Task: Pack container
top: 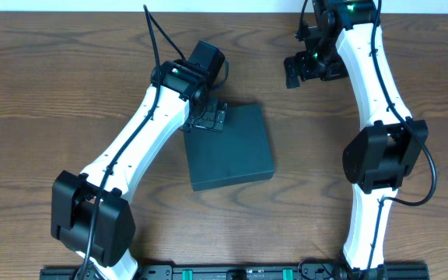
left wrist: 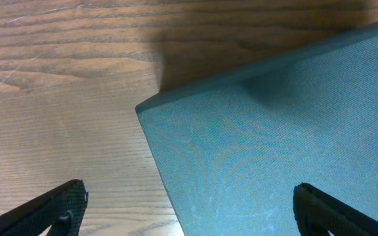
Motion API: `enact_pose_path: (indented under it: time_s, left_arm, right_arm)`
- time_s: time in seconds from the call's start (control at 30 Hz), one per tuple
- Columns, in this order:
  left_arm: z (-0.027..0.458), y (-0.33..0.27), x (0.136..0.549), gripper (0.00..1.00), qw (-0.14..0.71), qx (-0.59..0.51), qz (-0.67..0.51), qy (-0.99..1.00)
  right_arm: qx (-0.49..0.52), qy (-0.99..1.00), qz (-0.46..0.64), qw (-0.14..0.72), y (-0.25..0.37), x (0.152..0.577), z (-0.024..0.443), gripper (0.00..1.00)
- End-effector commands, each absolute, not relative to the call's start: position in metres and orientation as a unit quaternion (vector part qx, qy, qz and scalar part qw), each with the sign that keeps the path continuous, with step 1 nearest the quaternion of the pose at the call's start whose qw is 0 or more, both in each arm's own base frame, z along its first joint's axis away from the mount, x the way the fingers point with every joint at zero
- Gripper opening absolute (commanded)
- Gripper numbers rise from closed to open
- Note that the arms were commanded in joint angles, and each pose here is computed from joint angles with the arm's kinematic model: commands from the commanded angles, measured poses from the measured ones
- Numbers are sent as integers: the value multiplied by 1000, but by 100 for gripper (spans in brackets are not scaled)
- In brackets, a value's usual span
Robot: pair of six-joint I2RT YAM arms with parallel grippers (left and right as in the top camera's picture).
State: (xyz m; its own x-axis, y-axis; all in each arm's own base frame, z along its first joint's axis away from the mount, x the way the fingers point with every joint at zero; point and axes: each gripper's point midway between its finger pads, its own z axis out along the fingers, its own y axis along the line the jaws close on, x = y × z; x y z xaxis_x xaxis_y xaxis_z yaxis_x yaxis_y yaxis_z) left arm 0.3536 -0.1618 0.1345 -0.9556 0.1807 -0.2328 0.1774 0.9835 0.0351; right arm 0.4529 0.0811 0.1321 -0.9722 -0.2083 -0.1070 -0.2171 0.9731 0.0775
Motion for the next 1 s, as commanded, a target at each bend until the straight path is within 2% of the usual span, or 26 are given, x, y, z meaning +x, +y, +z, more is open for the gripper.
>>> enact_pose_path:
  time_s: [0.0, 0.17, 0.27, 0.37, 0.57, 0.77, 0.97]
  left_arm:
    - [130, -157, 354, 99, 115, 85, 19, 990]
    - [130, -157, 354, 99, 115, 85, 19, 990]
    - [130, -157, 354, 99, 115, 85, 19, 990]
    - [130, -157, 354, 99, 115, 85, 18, 990]
    - [130, -157, 354, 99, 115, 85, 19, 990]
    - [130, -157, 354, 99, 115, 85, 18, 990]
    - [130, -157, 354, 98, 115, 85, 18, 990]
  right_arm:
    - [-107, 992, 40, 60, 82, 457, 138, 99]
    - [-106, 992, 40, 60, 81, 457, 138, 99]
    - [-108, 990, 41, 77, 83, 456, 153, 99]
    - [-115, 985, 44, 123, 87, 449, 193, 99]
    - [-129, 957, 53, 254, 91, 411, 306, 99]
    - [-141, 906, 47, 396, 78, 341, 415, 99]
    - [-168, 831, 4, 531, 55, 273, 497, 99]
